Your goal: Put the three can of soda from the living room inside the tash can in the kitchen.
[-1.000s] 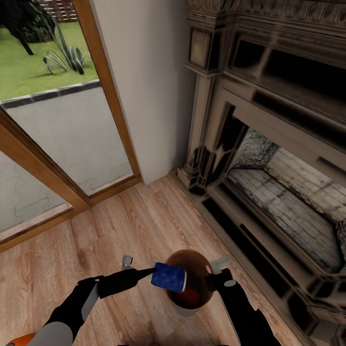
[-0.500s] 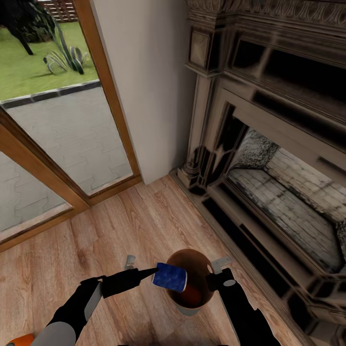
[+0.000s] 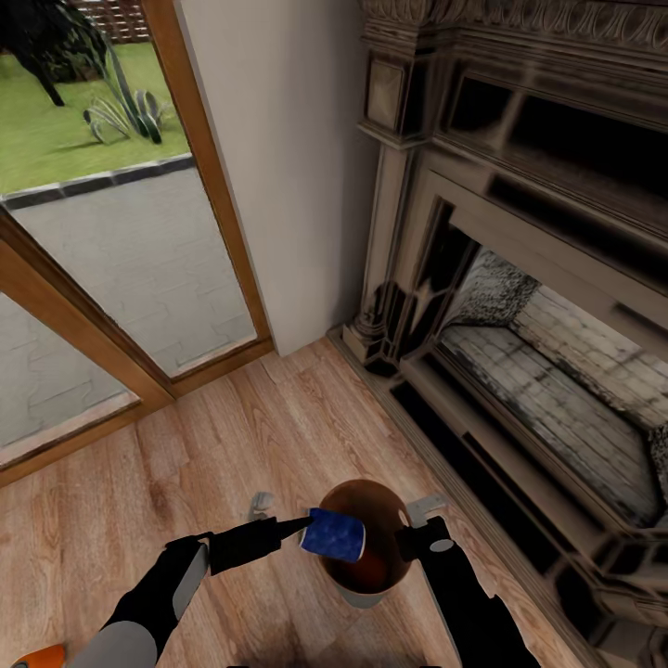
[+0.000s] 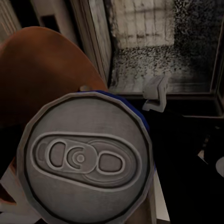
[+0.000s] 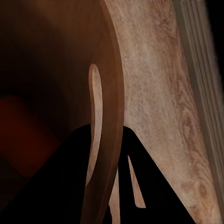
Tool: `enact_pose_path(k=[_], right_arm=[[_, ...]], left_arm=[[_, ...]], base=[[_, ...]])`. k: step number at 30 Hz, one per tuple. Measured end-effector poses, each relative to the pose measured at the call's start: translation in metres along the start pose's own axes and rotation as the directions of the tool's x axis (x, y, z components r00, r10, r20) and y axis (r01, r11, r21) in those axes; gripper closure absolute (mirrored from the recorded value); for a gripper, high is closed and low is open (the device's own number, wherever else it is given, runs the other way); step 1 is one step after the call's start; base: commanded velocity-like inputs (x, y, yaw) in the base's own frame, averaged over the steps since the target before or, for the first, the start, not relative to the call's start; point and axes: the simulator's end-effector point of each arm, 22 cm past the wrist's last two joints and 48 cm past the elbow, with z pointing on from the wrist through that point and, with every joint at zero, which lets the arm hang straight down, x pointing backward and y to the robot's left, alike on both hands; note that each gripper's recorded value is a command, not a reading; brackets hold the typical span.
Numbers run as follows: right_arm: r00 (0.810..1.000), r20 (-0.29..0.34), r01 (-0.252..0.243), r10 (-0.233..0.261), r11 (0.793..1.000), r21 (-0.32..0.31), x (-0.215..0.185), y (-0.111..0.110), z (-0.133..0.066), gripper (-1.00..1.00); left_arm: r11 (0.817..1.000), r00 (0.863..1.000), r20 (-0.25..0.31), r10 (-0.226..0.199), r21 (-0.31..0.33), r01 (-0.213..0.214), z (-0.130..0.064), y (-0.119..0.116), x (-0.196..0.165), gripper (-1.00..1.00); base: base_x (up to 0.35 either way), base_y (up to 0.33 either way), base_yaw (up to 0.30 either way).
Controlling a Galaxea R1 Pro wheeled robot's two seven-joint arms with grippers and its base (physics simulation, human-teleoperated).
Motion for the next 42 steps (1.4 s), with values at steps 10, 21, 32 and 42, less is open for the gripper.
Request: enact_pose_path(k=[10,21,32,42], right_arm=[[1.000,0.000,0.000,0.000,1.000,-0.001,0.000,0.001,0.000,1.00],[1.000,-0.001,0.000,0.000,1.000,-0.001,0.000,0.001,0.000,1.00],[1.000,-0.001,-0.001,0.001,1.000,-0.004,0.000,0.001,0.000,1.00],[1.000,0.003,-0.004,0.004,0.998,-0.060,0.000,0.009,0.000,1.00]], left_arm=[[1.000,1.000,0.000,-0.003,0.003,0.003,0.005,-0.002,0.002,1.00],[0.999,1.000,0.002,-0.006,-0.033,0.006,0.011,0.003,0.003,-1.00],[0.999,0.999,0.014,0.032,0.038,-0.033,0.008,-0.018,-0.011,-1.00],[0.985,0.997,0.019,0.075,0.153,-0.077,-0.061,-0.027,-0.034,-1.00]], base=[[0.000,0.000,0.000],[0.000,0.000,0.000],[0.000,0.000,0.000],[0.000,0.000,0.000]])
